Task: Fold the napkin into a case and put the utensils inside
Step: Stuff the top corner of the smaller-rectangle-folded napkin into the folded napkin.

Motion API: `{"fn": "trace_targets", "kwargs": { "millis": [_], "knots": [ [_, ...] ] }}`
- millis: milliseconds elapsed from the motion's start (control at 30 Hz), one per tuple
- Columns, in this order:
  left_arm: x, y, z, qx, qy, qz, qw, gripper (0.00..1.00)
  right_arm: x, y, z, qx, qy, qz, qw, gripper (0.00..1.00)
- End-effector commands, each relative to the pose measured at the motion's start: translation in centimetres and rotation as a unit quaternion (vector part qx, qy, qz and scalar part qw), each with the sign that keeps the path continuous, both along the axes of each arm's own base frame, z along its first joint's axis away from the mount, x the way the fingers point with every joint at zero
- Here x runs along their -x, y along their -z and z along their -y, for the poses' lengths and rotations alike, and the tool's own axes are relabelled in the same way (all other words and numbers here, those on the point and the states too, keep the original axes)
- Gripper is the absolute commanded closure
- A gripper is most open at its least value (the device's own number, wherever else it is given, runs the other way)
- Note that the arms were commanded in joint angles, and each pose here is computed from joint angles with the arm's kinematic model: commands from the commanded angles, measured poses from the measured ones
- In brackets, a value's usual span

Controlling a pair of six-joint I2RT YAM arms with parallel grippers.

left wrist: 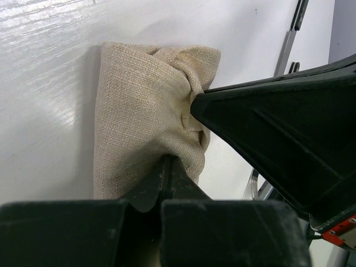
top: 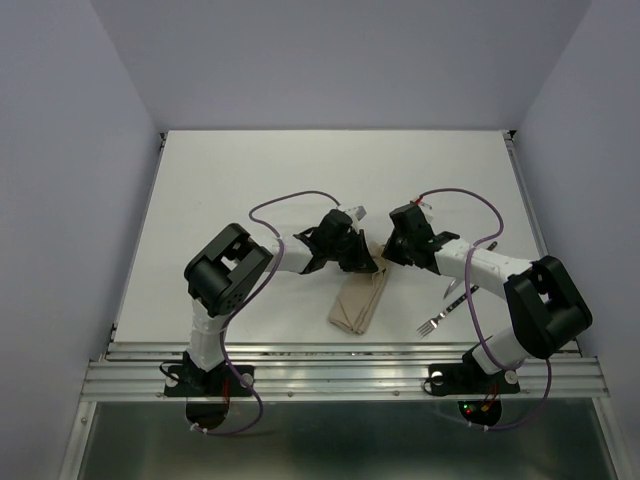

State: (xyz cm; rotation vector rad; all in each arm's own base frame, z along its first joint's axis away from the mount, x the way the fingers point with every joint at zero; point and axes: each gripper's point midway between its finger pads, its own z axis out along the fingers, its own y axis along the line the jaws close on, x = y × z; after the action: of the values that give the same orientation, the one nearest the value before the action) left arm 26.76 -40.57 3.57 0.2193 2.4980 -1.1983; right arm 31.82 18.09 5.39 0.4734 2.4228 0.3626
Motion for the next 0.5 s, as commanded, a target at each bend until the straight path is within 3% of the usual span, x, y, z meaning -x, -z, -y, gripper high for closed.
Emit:
{"fn": "trace_targets", "kwargs": {
  "millis": [0,467],
  "knots": [
    [-0.5,-4.5,0.4,0.028,0.003,0.048,0.998,1.00,-1.0,-1.1,-0.5,-0.016,0.003,0.021,1.000,0.99],
    [-0.6,-4.7,1.5,0.040,0.014,0.039,0.998,1.00,-1.1,-1.3,-0.6,-0.018,0.002,0.022,1.000,0.99]
  ]
}}
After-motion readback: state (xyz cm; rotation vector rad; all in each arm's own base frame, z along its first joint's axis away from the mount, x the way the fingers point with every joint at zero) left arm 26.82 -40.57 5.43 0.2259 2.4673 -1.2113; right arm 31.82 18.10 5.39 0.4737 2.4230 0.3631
